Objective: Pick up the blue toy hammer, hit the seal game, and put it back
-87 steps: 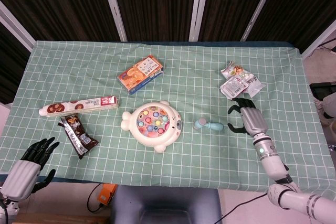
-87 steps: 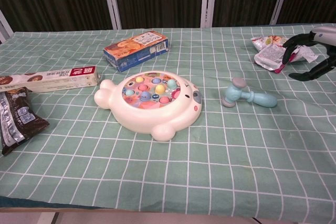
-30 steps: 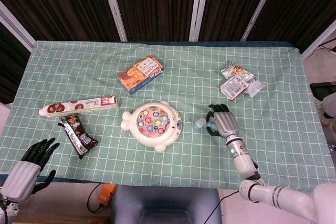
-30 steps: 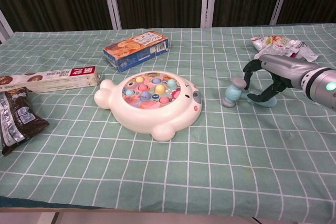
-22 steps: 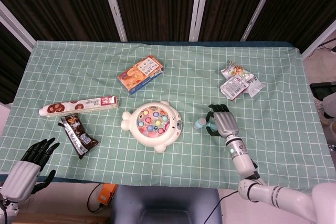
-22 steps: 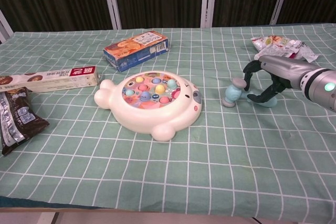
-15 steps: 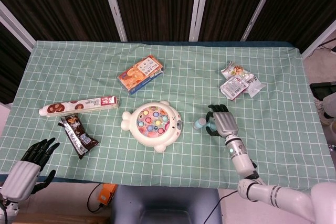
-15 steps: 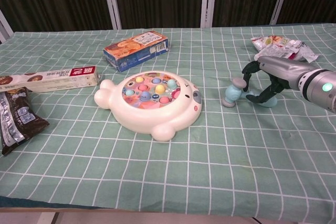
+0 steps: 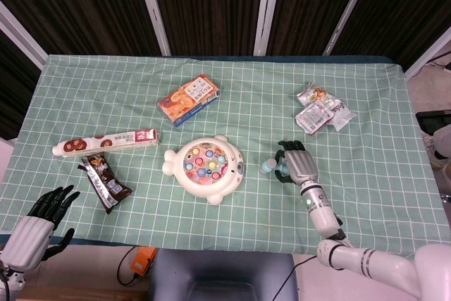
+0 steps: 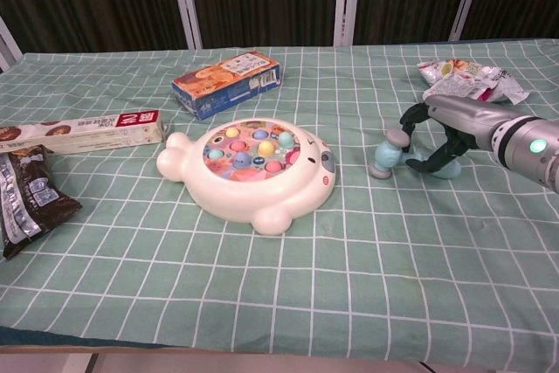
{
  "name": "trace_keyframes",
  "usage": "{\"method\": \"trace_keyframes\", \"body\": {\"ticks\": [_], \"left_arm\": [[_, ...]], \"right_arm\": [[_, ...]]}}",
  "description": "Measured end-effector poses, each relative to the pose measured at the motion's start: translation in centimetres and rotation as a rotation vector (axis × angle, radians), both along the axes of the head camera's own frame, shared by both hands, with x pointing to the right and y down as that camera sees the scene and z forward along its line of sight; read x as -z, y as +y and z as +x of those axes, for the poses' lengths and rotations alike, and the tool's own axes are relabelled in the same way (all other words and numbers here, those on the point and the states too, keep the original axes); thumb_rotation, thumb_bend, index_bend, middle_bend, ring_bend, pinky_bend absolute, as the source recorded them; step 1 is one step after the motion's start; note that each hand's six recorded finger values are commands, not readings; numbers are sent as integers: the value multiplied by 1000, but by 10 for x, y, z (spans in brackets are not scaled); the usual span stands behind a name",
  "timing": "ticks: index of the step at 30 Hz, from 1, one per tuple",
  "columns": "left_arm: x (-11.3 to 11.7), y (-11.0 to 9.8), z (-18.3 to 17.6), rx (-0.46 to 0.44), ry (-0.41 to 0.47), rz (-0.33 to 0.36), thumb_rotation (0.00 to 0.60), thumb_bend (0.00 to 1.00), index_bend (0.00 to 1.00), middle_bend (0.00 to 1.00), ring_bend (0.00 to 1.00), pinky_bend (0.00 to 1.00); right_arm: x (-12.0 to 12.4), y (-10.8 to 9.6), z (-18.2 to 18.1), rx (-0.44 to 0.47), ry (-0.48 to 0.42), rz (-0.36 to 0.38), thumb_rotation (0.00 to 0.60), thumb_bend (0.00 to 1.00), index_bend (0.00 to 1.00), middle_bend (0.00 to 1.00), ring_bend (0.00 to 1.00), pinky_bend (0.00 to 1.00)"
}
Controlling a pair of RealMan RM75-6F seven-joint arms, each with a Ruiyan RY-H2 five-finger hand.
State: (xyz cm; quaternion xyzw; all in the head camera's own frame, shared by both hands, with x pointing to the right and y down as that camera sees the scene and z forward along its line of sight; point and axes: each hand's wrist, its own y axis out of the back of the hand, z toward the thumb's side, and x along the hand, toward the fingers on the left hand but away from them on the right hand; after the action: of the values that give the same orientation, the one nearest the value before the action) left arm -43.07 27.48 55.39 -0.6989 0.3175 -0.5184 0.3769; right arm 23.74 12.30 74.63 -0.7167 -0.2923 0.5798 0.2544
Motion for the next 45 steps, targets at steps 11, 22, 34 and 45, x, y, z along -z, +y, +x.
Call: {"method": "trace_keyframes", "body": {"ticks": [11, 22, 34, 45], "left_arm": [[0, 0, 0, 1, 0, 1, 600, 408, 0, 24, 15, 128], [1, 0, 0, 1, 3, 2, 600, 410, 0, 24, 16, 128], [1, 0, 0, 2, 2, 2, 600, 409, 0, 24, 16, 128], [0, 0, -1, 2, 1, 1, 600, 409, 0, 24, 15, 128]], "right_arm": [[-1, 0, 0, -1, 4, 3, 600, 518, 639, 289, 195, 261], [-2, 0, -2, -2, 6, 5, 600, 518, 670, 332, 245, 313], [-5, 1, -1, -1, 24, 17, 600, 521, 817, 524, 516, 558], [-7, 0, 0, -1, 50, 30, 600, 521, 913, 611, 614, 664]]}}
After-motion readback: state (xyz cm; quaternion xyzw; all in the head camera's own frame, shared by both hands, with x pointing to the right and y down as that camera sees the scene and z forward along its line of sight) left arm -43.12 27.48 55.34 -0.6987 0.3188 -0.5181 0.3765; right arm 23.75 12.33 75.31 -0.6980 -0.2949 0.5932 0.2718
